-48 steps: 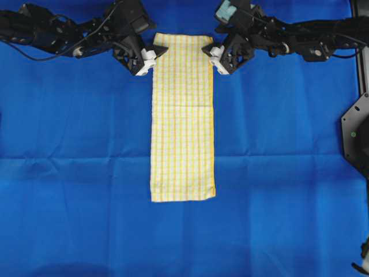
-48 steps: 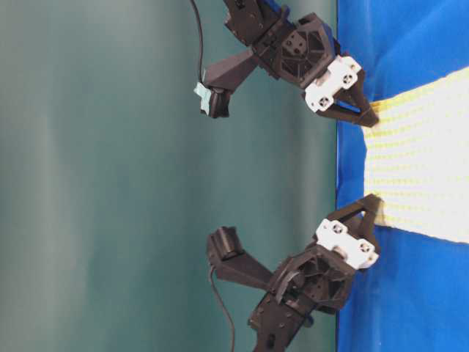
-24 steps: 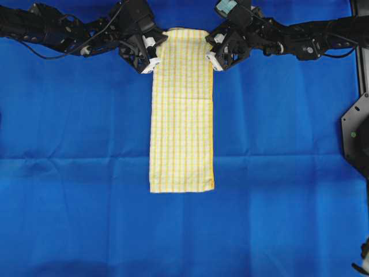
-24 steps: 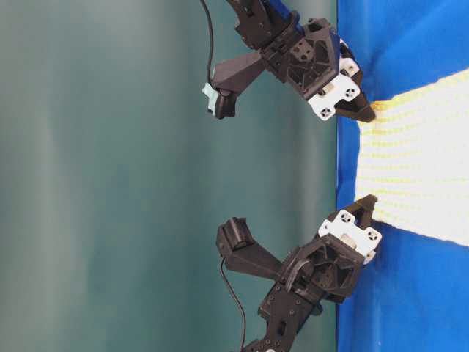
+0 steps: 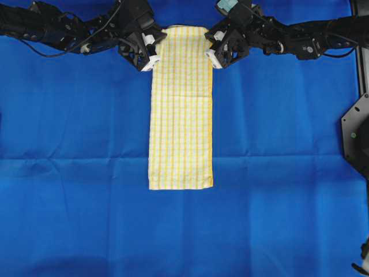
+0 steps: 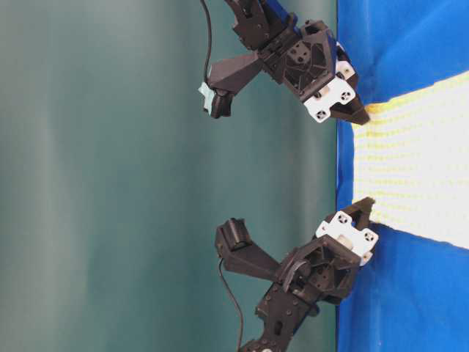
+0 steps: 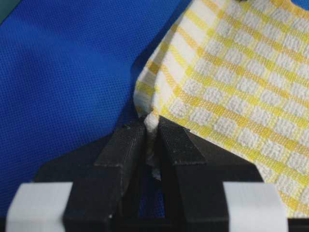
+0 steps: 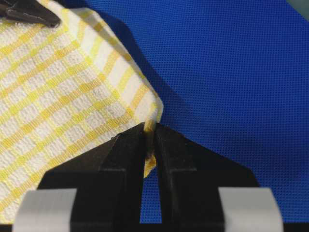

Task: Fold the yellow towel.
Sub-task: 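Lift the far end and fold it toward the near end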

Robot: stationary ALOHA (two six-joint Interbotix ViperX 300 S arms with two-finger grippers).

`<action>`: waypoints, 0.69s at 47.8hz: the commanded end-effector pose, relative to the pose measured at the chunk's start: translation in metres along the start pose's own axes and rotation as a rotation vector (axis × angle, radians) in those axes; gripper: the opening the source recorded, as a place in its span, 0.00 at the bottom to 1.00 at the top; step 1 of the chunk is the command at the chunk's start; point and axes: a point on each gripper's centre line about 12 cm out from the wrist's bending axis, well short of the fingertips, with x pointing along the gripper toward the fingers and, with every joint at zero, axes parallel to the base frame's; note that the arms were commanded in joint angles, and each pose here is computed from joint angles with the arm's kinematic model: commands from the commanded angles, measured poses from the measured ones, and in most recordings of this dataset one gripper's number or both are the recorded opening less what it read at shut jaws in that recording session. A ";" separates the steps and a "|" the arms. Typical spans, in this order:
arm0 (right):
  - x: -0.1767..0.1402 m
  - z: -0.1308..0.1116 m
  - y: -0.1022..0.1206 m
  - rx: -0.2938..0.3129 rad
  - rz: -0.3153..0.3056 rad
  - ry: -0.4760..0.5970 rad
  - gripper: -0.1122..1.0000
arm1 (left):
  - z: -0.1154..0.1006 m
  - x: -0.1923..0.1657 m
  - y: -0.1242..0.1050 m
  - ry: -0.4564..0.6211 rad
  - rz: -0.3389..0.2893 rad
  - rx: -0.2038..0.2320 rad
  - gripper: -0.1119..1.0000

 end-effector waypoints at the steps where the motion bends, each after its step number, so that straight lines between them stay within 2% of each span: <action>1: -0.014 0.022 0.005 0.008 0.019 -0.066 0.16 | 0.026 -0.014 0.002 -0.057 0.003 0.000 0.14; 9: -0.029 0.029 0.010 0.006 0.038 -0.082 0.16 | 0.040 -0.028 -0.003 -0.080 -0.008 0.005 0.14; 16: -0.038 0.027 0.016 0.001 0.056 -0.083 0.16 | 0.041 -0.037 -0.015 -0.084 -0.032 0.021 0.14; 22: -0.044 0.018 0.028 -0.018 0.083 -0.070 0.16 | 0.035 -0.044 -0.028 -0.073 -0.060 0.031 0.14; 33: -0.058 -0.012 0.059 -0.058 0.154 -0.027 0.16 | 0.013 -0.067 -0.076 -0.039 -0.164 0.084 0.14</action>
